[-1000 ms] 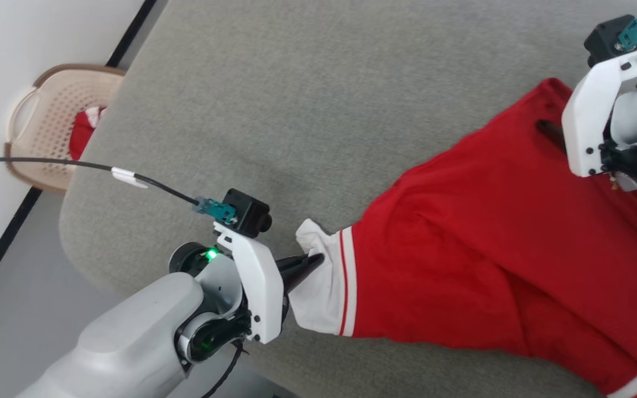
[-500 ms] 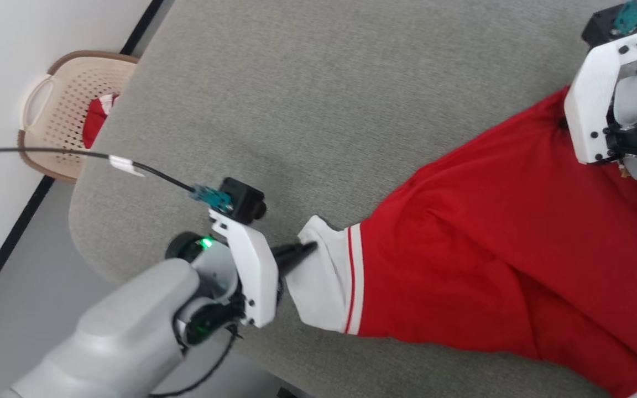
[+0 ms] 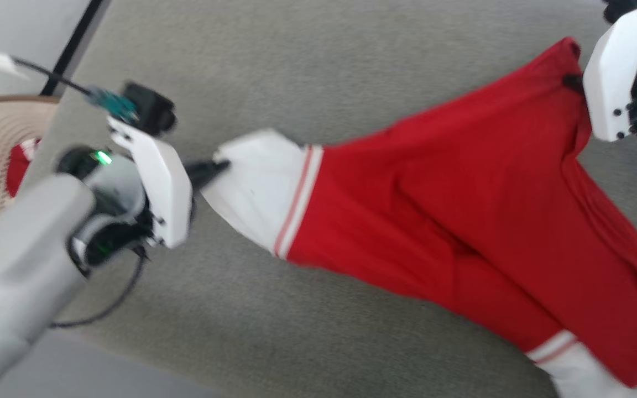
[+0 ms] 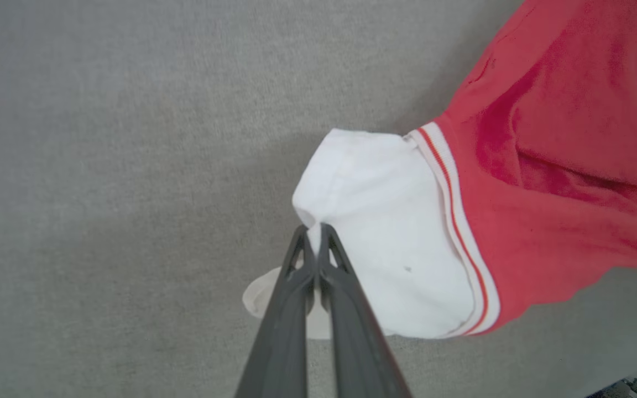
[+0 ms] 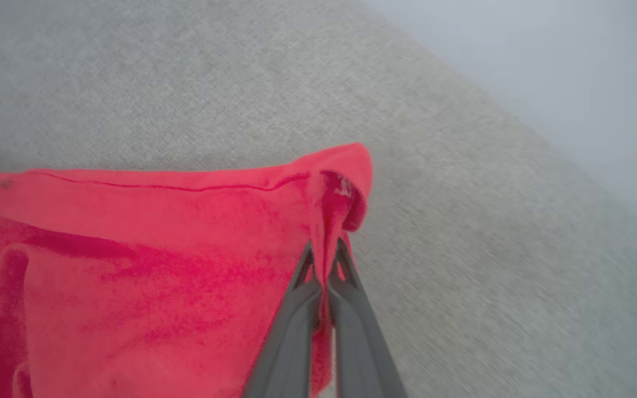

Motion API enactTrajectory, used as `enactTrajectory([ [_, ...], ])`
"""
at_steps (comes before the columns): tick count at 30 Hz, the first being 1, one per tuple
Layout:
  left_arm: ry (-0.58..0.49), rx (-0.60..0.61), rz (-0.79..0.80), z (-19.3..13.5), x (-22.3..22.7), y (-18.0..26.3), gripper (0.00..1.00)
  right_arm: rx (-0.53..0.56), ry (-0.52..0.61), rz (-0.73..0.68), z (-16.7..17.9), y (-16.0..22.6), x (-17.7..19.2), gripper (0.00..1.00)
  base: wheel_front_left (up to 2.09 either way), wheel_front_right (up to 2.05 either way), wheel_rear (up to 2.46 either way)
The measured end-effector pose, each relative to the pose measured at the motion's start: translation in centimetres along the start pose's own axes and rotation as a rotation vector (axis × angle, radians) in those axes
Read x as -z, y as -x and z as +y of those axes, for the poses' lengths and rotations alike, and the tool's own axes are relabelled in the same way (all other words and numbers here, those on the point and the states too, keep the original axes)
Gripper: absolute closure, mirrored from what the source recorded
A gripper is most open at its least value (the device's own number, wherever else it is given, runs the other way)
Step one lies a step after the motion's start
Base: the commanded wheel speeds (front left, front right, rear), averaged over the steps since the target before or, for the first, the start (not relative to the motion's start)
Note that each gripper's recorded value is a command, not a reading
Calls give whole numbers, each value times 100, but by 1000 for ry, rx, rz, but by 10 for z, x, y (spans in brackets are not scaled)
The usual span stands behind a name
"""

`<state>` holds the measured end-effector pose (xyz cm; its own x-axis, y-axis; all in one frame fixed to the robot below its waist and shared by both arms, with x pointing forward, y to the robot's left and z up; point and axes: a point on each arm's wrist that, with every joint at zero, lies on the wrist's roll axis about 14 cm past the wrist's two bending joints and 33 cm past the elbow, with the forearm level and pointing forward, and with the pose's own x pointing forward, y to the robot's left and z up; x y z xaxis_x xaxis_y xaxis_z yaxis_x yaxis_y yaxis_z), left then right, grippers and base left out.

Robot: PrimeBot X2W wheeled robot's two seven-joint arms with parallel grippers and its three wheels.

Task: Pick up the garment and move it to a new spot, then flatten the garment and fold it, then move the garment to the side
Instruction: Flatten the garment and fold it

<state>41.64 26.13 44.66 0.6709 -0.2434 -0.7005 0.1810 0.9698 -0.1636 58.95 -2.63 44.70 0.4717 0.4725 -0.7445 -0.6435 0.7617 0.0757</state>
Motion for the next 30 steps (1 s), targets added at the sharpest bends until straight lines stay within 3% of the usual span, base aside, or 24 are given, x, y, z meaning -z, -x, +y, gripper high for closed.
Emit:
enactTrajectory([
  [6, -118, -18, -57, -2, -62, 9, 100, 81, -24, -120, -29, 51, -16, 100, 0, 0, 0],
  [18, -251, -80, -219, -15, -168, 29, 100, 221, -52, -311, -56, 138, -38, 100, 0, 0, 0],
  [25, -342, -137, -517, -34, -267, 35, 100, 423, -99, -589, -100, 183, -82, 100, 0, 0, 0],
  [30, -409, -200, -783, -46, -331, 53, 100, 570, -63, -799, -125, 208, -116, 100, 0, 0, 0],
])
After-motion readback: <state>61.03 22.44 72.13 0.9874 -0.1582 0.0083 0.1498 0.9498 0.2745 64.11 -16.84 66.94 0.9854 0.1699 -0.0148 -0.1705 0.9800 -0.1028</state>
